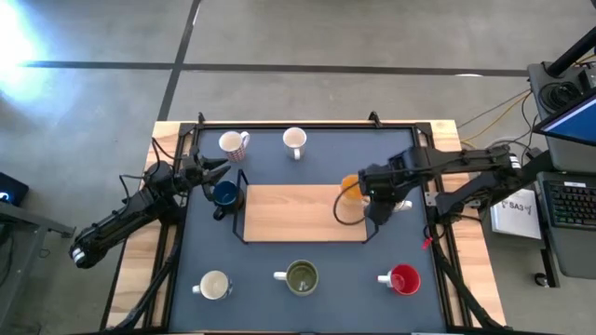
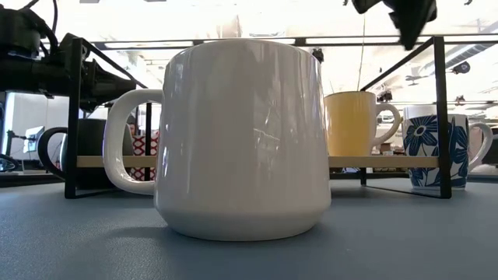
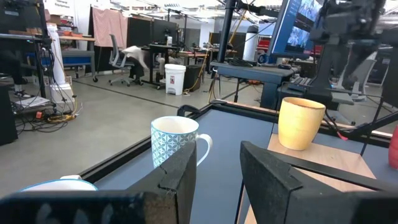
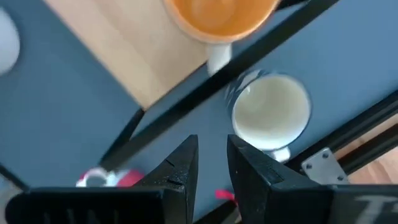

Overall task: Place coffee mugs
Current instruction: Put the purple mug on the shelf, then put the light blue mug on the shelf

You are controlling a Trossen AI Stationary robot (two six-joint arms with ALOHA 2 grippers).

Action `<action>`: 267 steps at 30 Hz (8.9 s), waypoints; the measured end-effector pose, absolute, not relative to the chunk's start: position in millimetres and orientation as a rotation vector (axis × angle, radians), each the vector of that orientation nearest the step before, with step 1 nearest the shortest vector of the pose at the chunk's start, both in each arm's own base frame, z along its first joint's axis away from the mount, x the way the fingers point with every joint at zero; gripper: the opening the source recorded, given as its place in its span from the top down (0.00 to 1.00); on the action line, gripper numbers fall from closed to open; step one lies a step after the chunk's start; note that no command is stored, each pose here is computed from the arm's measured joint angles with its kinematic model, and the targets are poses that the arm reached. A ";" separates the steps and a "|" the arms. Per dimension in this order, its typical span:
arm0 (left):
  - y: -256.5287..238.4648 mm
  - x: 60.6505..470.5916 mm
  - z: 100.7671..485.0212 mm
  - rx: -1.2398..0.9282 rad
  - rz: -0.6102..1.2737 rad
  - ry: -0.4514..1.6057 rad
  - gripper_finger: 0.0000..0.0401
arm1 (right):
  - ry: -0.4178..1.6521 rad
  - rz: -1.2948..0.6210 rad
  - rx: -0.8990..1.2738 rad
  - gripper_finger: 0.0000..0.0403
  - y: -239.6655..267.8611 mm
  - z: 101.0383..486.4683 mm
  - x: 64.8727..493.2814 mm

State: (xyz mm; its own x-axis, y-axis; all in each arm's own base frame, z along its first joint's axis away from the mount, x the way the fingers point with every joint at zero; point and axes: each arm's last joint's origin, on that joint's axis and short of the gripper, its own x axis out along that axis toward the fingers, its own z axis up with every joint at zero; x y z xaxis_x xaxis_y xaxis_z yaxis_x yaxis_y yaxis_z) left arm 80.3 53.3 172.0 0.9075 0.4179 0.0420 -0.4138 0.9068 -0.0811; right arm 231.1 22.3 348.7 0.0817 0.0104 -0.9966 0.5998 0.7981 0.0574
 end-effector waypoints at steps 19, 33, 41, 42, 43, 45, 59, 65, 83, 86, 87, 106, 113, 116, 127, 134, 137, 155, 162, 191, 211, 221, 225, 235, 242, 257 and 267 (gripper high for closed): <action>53.2 80.3 172.0 -0.071 0.429 -0.059 0.73 | 1.586 -0.306 0.243 0.69 47.5 286.5 211.5; 53.2 80.3 172.1 -0.071 0.429 -0.059 0.73 | 1.574 -0.453 0.101 0.63 35.1 228.1 203.6; 53.2 80.3 172.0 -0.071 0.429 -0.059 0.73 | 1.541 -0.408 0.084 0.72 35.3 225.6 206.5; 53.2 80.3 172.1 -0.071 0.429 -0.060 0.73 | 1.539 -0.401 0.081 0.74 35.4 226.0 207.0; 53.2 80.3 172.1 -0.071 0.429 -0.060 0.73 | 1.537 -0.395 0.078 0.77 35.5 226.5 207.4; 53.3 80.3 172.0 -0.071 0.429 -0.059 0.73 | 1.537 -0.375 0.075 0.83 35.9 227.5 207.6; 53.2 80.3 172.1 -0.071 0.429 -0.059 0.73 | 1.540 -0.289 0.124 0.97 38.2 240.4 205.7; 53.2 80.3 172.0 -0.071 0.429 -0.060 0.73 | 1.545 -0.364 0.141 0.98 35.1 259.9 201.7; 53.2 80.3 172.1 -0.071 0.429 -0.059 0.73 | 1.307 -0.770 0.134 0.98 -2.3 321.0 206.4; 53.2 80.3 172.1 -0.071 0.429 -0.059 0.73 | 1.229 -0.851 0.104 0.98 -12.8 333.9 209.7; 53.2 80.3 172.1 -0.071 0.429 -0.059 0.73 | 1.198 -0.873 0.094 0.98 -16.0 339.3 211.5; 53.3 80.3 172.1 -0.071 0.430 -0.060 0.73 | 0.675 -0.368 0.351 0.97 0.6 401.2 272.4; 53.2 80.3 172.0 -0.071 0.429 -0.059 0.73 | 0.829 -0.244 0.383 0.97 33.2 378.8 288.1; 53.2 80.3 172.1 -0.071 0.429 -0.059 0.73 | 0.908 -0.185 0.423 0.97 47.8 367.8 294.0; 53.3 80.3 172.0 -0.071 0.429 -0.059 0.73 | 1.182 -0.210 0.437 0.97 75.2 337.5 292.3; 53.2 80.3 172.1 -0.071 0.429 -0.059 0.73 | 1.290 -0.244 0.404 0.97 79.5 326.4 290.1; 53.2 80.4 172.1 -0.071 0.429 -0.059 0.73 | 1.319 -0.254 0.397 0.97 79.9 321.5 292.3; 53.4 80.5 172.1 -0.070 0.429 -0.060 0.73 | 1.443 -0.237 0.324 0.97 84.3 300.8 300.5; 53.4 80.5 172.2 -0.071 0.429 -0.060 0.73 | 1.468 -0.237 0.310 0.97 88.3 294.2 302.8; 53.5 80.7 172.0 -0.071 0.429 -0.058 0.73 | 1.457 -0.163 0.263 0.95 93.9 287.7 312.9; 53.5 80.7 172.0 -0.071 0.429 -0.058 0.73 | 1.479 -0.154 0.275 0.77 94.0 293.5 310.9; 53.5 80.7 172.0 -0.071 0.429 -0.058 0.73 | 1.372 -0.130 0.286 0.74 94.4 331.4 314.6; 53.5 80.7 172.0 -0.071 0.429 -0.058 0.73 | 1.290 -0.188 0.216 0.75 91.4 339.9 317.6; 53.5 80.7 172.0 -0.071 0.429 -0.058 0.73 | 1.153 -0.280 0.190 0.76 71.3 343.5 332.5; 53.5 80.7 172.1 -0.071 0.429 -0.058 0.73 | 1.139 -0.316 0.220 0.78 60.0 345.2 333.8; 53.5 80.7 172.1 -0.071 0.429 -0.059 0.73 | 1.045 -0.389 0.381 0.80 56.9 354.3 333.5; 51.2 77.0 197.2 0.032 0.427 -0.308 0.73 | 0.986 -0.457 0.502 0.82 52.9 357.1 335.5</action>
State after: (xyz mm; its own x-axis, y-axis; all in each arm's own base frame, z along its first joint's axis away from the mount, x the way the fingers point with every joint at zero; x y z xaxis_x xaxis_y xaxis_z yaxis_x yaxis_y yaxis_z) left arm 77.0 51.2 197.2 0.8643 0.4030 0.3009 -0.4128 0.9102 -0.0334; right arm 335.5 52.9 357.1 0.4762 -0.1363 -0.8687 0.5751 0.7956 0.1904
